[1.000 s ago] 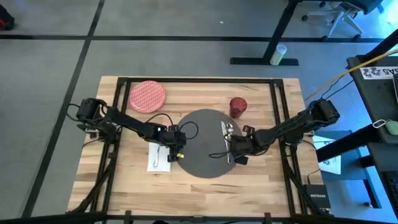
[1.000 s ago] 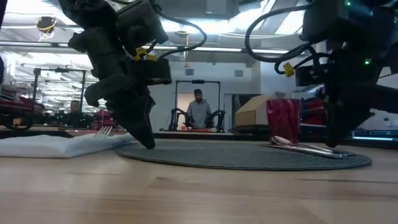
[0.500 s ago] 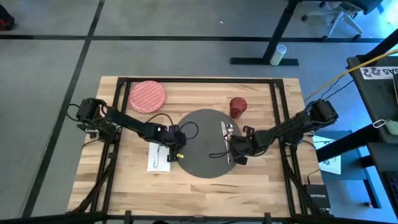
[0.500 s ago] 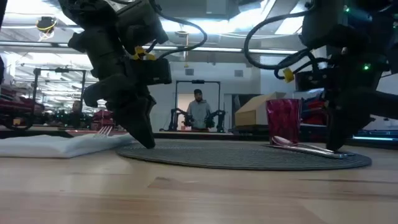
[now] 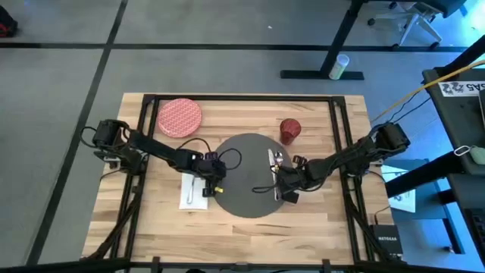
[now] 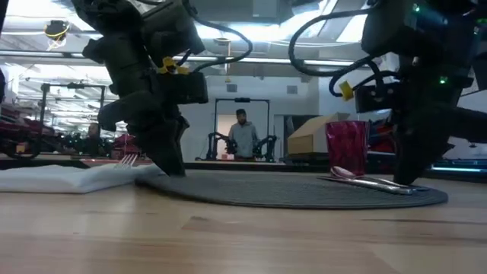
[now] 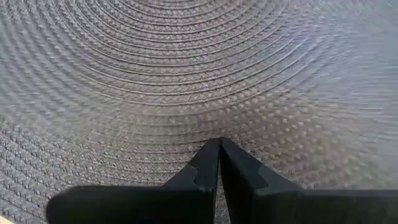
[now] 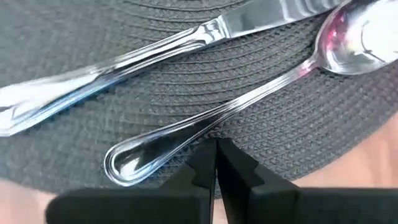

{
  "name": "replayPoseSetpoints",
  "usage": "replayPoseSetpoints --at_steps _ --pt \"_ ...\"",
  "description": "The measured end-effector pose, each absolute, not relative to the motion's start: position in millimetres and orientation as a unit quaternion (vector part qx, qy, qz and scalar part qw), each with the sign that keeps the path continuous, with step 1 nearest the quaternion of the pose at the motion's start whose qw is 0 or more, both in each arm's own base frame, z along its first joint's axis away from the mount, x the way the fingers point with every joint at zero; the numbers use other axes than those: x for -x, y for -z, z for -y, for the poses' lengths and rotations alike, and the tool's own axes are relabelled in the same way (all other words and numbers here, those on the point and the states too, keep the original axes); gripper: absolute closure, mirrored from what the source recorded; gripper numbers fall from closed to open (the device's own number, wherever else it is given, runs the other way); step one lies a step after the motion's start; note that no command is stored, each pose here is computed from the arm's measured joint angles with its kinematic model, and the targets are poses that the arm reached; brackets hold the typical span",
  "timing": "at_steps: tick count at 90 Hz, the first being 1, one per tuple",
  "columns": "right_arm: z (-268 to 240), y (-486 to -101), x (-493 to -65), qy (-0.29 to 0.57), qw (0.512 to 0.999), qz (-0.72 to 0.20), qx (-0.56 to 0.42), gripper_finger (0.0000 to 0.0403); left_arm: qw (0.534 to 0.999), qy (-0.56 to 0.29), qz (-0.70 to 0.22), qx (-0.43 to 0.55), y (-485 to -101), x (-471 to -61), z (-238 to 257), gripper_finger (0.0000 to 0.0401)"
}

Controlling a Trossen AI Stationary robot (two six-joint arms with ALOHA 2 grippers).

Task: Set table place
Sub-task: Adjust the placemat

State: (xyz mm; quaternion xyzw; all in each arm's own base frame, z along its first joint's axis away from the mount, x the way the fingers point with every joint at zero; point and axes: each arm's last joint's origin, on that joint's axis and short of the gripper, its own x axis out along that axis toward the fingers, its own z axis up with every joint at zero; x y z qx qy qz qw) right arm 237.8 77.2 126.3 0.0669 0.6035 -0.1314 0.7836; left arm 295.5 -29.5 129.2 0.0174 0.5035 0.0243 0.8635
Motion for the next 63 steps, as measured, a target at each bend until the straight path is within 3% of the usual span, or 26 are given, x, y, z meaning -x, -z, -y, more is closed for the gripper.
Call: replayPoseSetpoints --at_steps 63 --pt "-95.6 -125.7 -231.0 0.122 0.784 -0.604 -0.074 0.0403 0.868 -0.016 -0.496 -0.023 -136.9 -291.9 35.7 0.0401"
